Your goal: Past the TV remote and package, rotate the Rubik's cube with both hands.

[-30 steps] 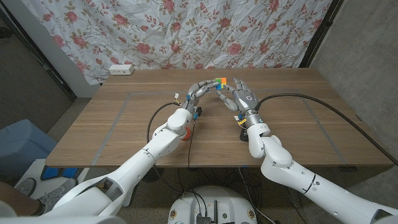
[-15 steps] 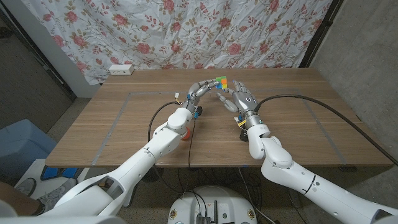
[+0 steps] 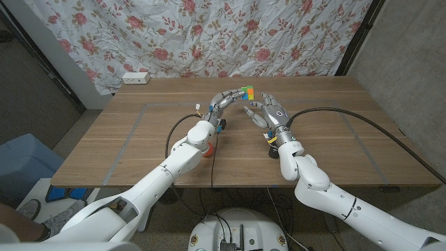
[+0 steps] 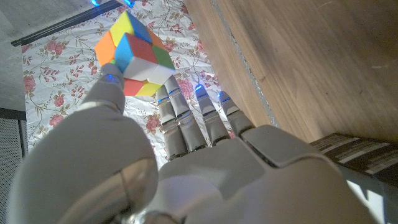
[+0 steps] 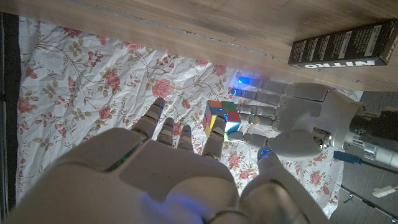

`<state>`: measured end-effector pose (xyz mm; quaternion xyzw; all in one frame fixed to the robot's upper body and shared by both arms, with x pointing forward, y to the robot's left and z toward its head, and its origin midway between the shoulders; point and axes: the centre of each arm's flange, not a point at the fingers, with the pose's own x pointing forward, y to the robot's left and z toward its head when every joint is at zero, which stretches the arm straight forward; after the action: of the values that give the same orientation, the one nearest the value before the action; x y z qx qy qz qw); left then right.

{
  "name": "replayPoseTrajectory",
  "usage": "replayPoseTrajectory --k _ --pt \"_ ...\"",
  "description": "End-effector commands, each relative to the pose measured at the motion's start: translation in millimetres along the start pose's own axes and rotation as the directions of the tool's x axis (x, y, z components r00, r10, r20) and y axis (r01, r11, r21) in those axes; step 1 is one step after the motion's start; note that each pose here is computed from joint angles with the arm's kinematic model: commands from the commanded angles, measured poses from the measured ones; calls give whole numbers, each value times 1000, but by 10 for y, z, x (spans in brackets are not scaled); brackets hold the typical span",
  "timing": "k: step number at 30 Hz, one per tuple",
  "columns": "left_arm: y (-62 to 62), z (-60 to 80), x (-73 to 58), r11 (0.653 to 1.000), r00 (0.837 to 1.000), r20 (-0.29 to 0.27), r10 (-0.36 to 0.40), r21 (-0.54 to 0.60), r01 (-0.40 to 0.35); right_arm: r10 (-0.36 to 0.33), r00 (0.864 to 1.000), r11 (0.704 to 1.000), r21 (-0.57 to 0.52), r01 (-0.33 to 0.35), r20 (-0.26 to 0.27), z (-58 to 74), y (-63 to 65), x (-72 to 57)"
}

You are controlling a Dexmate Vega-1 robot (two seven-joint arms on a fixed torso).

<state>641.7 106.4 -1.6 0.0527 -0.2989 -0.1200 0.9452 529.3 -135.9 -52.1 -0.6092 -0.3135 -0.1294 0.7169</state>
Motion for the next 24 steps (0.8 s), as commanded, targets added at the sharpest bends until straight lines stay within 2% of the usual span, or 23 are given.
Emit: replayPoseTrajectory --k 1,9,17,24 --pt "32 6 13 1000 1000 -6 2 6 -2 33 999 999 1 -33 -6 -43 51 -25" --pt "58 17 38 1000 1000 -8 -9 29 9 4 1000 999 46 -3 -13 -91 64 -33" --pt "93 71 81 993 1000 -7 -28 112 28 -21 999 992 125 24 -27 -177 21 6" --pt "107 78 112 987 999 -10 -46 154 47 -11 999 983 183 20 -47 -272 18 32"
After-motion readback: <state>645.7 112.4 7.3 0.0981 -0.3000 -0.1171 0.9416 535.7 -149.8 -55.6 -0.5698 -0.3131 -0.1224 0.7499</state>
